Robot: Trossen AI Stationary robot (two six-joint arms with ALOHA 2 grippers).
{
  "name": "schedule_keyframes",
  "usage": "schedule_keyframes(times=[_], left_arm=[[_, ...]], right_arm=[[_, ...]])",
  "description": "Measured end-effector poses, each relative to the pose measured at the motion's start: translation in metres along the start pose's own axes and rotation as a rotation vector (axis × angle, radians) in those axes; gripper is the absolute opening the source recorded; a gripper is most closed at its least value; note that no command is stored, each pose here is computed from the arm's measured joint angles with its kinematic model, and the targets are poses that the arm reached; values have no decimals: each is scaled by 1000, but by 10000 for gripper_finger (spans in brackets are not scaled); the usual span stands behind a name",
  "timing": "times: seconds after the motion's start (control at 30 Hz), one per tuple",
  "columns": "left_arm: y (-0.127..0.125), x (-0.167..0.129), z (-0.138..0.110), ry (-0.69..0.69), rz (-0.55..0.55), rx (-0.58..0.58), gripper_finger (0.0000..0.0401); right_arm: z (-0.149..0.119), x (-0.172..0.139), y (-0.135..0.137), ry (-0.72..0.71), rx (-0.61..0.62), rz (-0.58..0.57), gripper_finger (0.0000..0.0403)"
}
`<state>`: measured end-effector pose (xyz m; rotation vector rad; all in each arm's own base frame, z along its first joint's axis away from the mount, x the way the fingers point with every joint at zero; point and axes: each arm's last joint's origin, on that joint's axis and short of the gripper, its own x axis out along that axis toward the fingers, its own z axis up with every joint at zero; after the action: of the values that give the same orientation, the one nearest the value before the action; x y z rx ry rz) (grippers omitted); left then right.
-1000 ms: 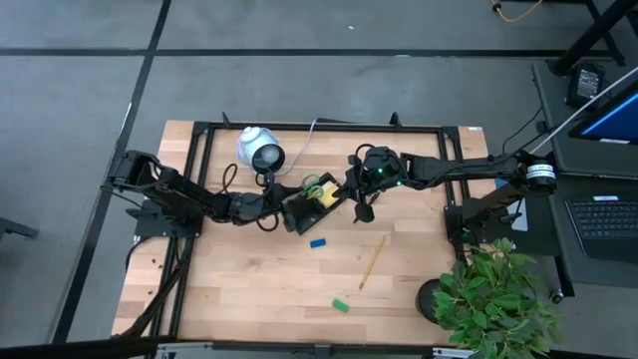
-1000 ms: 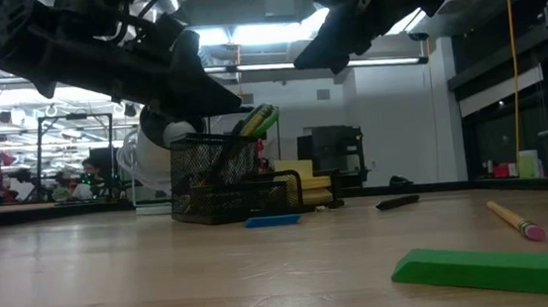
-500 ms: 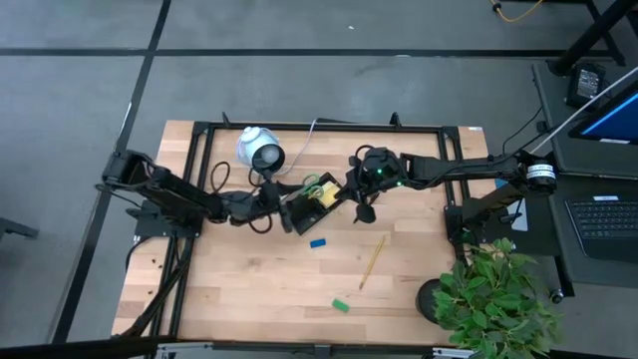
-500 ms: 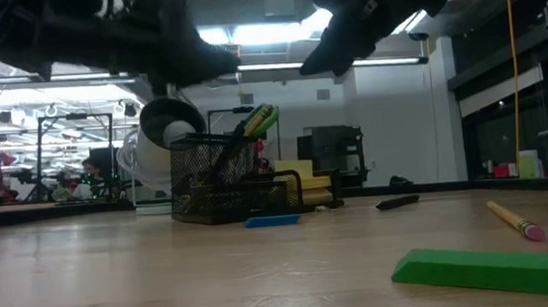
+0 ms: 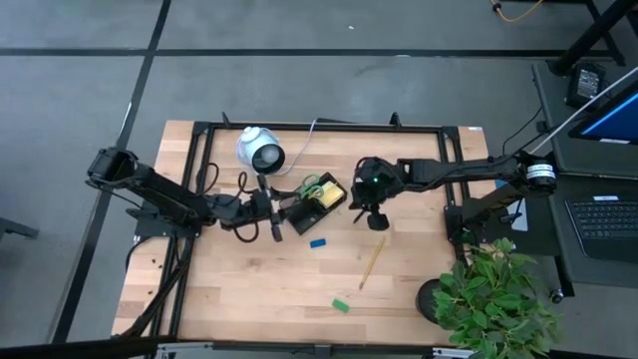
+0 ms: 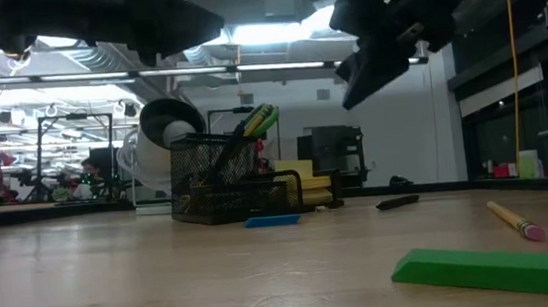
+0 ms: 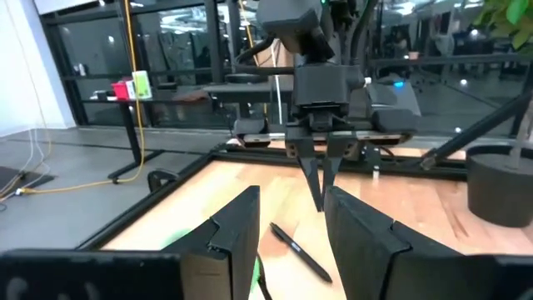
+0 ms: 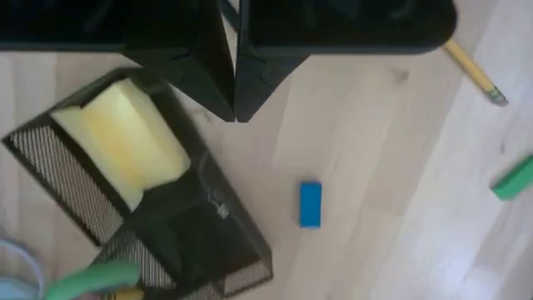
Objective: Pick and place office supplies into organizer
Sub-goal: Put the black pen into the black desk organizer
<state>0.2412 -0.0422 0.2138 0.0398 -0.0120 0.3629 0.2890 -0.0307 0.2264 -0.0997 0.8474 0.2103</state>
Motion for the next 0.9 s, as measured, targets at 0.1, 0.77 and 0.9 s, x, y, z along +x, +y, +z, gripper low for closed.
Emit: schedule_keyframes(times=[0.1, 0.77, 0.9], left_arm=[[-1, -1, 0, 1, -6, -4, 132], [-3, -1, 0, 0, -36, -73, 132], [-3, -1, 0, 0, -36, -73, 132]], right_arm=[[-4, 2, 4, 50, -5, -3, 17], [-44, 77, 9, 448, -142, -37, 152], [-48, 81, 9, 481, -178, -31, 158]])
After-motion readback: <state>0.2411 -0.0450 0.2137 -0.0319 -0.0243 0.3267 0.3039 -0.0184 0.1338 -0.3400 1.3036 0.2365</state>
